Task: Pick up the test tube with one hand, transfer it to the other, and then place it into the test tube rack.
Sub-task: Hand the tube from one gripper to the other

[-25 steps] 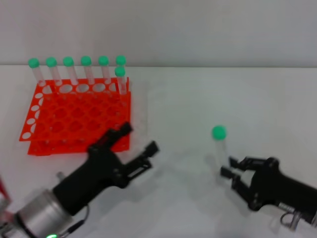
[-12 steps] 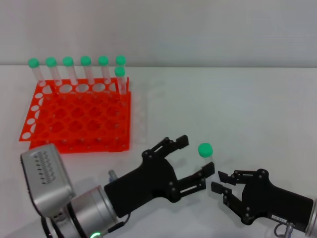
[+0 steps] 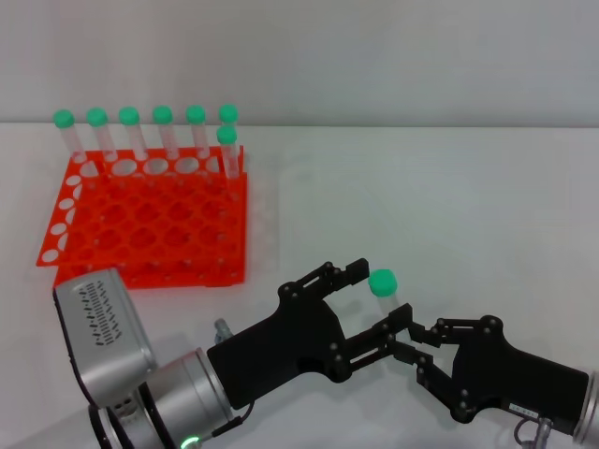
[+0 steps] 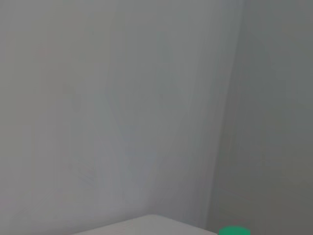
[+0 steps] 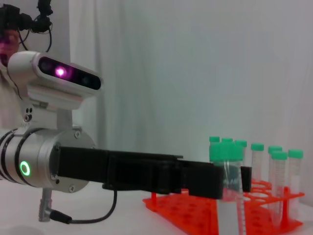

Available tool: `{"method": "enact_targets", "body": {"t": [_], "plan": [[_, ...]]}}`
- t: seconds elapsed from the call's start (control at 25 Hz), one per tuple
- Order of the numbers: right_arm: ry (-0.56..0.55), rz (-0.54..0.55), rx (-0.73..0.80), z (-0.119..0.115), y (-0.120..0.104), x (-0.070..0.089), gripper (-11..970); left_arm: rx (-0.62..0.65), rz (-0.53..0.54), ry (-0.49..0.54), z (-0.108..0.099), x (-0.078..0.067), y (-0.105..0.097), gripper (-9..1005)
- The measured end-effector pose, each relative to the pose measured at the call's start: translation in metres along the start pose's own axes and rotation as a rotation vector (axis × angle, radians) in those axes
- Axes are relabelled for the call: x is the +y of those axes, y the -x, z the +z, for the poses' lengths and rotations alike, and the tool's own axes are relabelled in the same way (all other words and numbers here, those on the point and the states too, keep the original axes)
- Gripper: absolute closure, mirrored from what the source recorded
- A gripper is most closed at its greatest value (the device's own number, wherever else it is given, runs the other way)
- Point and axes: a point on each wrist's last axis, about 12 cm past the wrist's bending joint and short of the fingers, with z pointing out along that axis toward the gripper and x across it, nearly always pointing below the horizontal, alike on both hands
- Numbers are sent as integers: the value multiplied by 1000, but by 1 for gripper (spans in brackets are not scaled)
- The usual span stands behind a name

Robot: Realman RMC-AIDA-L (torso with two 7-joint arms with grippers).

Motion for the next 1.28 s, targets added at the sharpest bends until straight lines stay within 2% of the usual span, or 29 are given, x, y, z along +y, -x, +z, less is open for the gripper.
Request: {"method": "enact_targets", "body": {"t": [0.04,0.2,0.56,0.8,1.28], "plan": [[2,-2,-2,1,1,0,744,0,0,0,0,0,0,127],[20,-14,-10,4,3,0,741,0,2,-2,1,0,1,306],[33,-17,-6,6,3,1,735,1,14,-13,3,0,2,529],[27,-16,-5,5,3,1,730,-2,54,-15,2,-1,1,760],[-4,2,-9,3,2,-2,722,-28,40,21,-1,1,2,784]]}}
